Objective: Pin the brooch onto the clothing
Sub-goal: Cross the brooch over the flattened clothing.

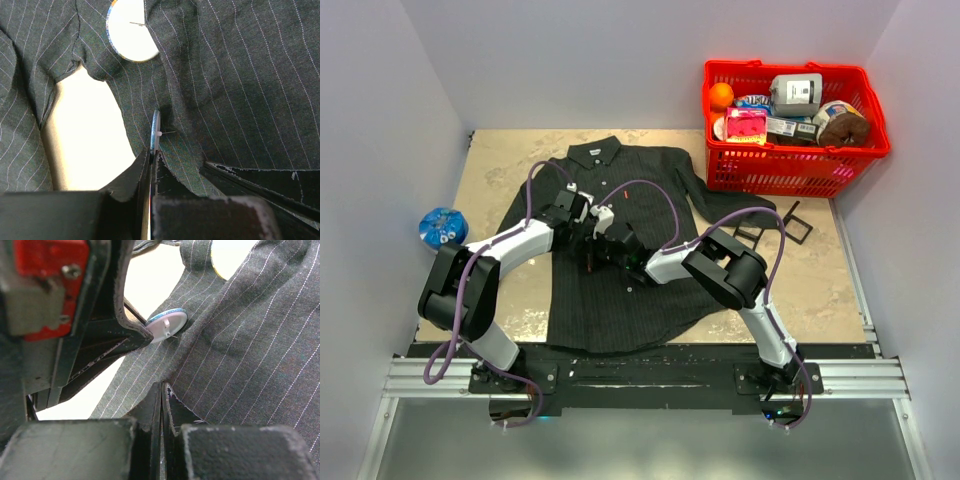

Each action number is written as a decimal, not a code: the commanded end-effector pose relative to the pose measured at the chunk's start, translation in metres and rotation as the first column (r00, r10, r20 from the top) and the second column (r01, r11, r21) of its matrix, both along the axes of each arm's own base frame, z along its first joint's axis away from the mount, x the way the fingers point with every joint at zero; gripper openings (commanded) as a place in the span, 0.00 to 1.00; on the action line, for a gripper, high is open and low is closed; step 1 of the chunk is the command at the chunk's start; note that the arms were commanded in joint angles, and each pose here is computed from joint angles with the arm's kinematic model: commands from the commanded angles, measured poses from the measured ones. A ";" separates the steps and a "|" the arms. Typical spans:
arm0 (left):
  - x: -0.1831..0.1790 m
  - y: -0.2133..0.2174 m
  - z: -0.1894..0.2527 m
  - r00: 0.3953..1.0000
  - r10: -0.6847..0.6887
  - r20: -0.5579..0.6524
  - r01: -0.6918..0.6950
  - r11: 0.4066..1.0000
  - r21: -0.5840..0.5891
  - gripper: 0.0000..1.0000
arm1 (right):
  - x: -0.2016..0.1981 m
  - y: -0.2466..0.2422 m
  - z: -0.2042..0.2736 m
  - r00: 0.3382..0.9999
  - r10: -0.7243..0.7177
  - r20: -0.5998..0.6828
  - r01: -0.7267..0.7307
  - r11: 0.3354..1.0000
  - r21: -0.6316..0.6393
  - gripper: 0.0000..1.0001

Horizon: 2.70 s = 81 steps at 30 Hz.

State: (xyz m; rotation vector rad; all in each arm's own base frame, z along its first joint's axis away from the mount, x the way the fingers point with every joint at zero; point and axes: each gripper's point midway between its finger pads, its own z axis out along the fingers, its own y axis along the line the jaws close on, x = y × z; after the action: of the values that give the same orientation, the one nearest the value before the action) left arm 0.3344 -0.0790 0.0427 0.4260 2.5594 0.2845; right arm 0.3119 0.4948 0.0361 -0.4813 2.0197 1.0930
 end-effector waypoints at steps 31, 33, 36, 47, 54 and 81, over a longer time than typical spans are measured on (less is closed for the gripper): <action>0.022 -0.035 0.033 0.990 -0.069 0.126 0.098 0.964 -0.246 0.00 | -0.004 0.021 0.021 0.994 0.092 0.063 -0.098 0.990 0.103 0.00; 0.023 -0.034 0.035 0.989 -0.062 0.131 0.095 0.961 -0.260 0.00 | -0.005 0.021 0.017 0.994 0.093 0.052 -0.098 0.990 0.097 0.00; 0.024 -0.036 0.038 0.988 -0.063 0.139 0.101 0.953 -0.287 0.00 | -0.006 0.022 0.015 0.994 0.099 0.045 -0.104 0.990 0.100 0.00; 0.022 -0.057 0.044 0.977 -0.143 0.159 0.198 0.885 -0.422 0.00 | -0.008 0.023 0.016 0.992 0.120 0.046 -0.125 0.986 0.113 0.00; 0.025 -0.052 0.056 0.973 -0.119 0.198 0.200 0.862 -0.466 0.00 | -0.008 0.020 0.011 0.992 0.127 0.022 -0.129 0.984 0.125 0.00; 0.027 -0.040 0.057 0.977 -0.101 0.190 0.192 0.807 -0.558 0.00 | 0.017 -0.070 0.095 0.985 0.083 0.151 -0.103 0.986 0.132 0.61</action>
State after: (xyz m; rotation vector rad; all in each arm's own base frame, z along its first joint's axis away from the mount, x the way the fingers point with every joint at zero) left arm 0.3525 -0.1095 0.0812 0.3041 2.3808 -0.4292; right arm 0.3119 0.4516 0.0993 -0.5498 1.8857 1.2123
